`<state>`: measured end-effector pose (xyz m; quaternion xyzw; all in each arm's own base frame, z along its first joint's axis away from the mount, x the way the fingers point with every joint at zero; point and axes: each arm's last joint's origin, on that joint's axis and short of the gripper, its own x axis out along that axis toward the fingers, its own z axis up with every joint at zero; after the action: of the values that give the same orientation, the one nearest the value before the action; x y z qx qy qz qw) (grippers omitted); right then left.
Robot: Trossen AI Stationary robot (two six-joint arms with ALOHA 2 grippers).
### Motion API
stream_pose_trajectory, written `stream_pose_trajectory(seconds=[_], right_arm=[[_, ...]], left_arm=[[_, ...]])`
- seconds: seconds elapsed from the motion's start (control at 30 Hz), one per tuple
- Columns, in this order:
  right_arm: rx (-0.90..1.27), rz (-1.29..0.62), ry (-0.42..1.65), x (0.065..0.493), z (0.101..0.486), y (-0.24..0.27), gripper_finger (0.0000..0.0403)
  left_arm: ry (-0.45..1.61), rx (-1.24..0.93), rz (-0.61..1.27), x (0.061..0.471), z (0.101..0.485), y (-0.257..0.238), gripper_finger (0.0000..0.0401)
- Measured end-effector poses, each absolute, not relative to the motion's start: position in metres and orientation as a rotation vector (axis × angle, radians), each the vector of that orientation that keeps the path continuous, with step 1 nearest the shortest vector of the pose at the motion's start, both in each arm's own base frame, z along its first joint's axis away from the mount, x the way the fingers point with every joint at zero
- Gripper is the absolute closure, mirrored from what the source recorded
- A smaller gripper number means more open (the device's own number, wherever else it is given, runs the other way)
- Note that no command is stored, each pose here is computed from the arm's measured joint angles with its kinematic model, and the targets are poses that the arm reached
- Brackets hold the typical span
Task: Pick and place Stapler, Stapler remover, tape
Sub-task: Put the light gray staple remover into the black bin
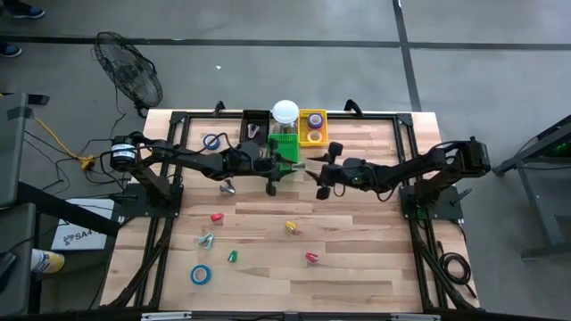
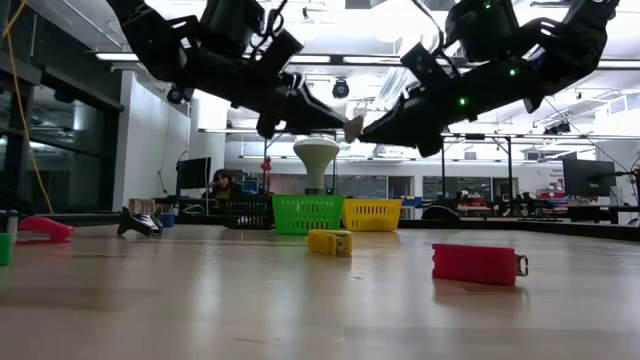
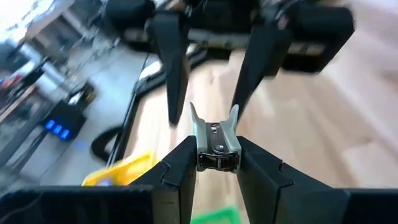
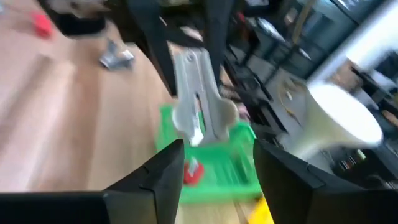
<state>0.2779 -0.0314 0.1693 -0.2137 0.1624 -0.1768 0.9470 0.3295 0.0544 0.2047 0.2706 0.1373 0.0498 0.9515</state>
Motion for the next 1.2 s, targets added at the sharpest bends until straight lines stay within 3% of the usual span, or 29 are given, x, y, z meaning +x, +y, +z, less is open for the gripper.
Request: stream_pose_trajectory(seconds=[0.37,0.73,1.2], right_arm=[[-0.359,-0.453,0.487,0.271,0.154,-0.034,0.0213],[-0.301,-0.478,0.526,0.269,0.15,-0.034,0.0213],[-0.157,-0.509,0.625,0.251,0.156,-0.032,0.0213]], left_arm=[[0.501,0.536,0.482,0.322,0.194,0.065,0.0302],[0.531,0.507,0.626,0.319,0.194,0.068,0.0302],[0.755,0.425,0.779,0.288,0.195,0.099,0.0302]])
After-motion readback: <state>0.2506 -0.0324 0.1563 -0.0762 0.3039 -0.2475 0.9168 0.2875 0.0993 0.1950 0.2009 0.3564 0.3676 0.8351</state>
